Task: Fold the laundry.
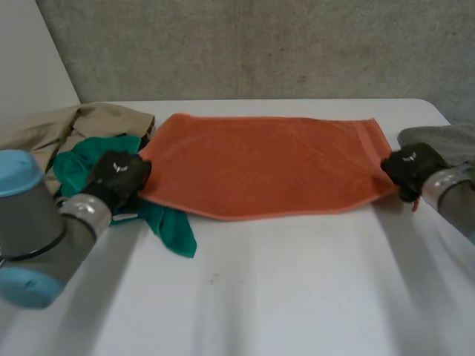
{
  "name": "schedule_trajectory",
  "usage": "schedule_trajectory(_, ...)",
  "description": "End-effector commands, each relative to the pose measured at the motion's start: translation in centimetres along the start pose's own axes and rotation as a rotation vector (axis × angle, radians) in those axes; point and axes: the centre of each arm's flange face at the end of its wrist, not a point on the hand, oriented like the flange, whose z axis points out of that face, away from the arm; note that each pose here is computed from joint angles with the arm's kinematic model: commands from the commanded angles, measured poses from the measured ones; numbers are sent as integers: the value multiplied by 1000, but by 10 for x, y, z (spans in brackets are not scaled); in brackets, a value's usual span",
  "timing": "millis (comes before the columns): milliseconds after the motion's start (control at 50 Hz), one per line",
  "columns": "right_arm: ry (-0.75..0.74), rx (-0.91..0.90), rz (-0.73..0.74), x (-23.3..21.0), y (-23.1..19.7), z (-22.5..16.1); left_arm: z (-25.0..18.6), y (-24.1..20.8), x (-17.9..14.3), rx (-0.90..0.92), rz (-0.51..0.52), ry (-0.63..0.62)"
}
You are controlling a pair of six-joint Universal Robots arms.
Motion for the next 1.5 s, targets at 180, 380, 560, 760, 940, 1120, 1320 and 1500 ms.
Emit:
schedule_trajectory(180, -171, -238, -319, 20, 28, -119, -130, -11, 3, -354, 276, 294)
schedule_trajectory(380, -78, -178, -198, 28, 36, -58, -55, -17, -9, -211, 288, 117)
schedule_trajectory(560, 98, -5, -211, 37, 27, 7, 14, -31, -18, -89, 265, -44)
schedule_trajectory(760, 252, 162, -275, 35, 19, 70, 83, -46, -19, 104, 274, -167)
schedule_trajectory(940, 333, 246, -251, 33, 23, 111, 117, -24, -15, 36, 348, -200)
schedule_trajectory(1120, 369, 393, -183, 26, 18, 132, 122, -19, -12, 30, 347, -215)
schedule_trajectory(1320, 366, 336, -178, 16, 22, 132, 121, -36, 1, 140, 356, -215)
schedule_trajectory(1500, 406, 322, 12, 70, 1, 83, 95, -66, -15, 198, 298, -295)
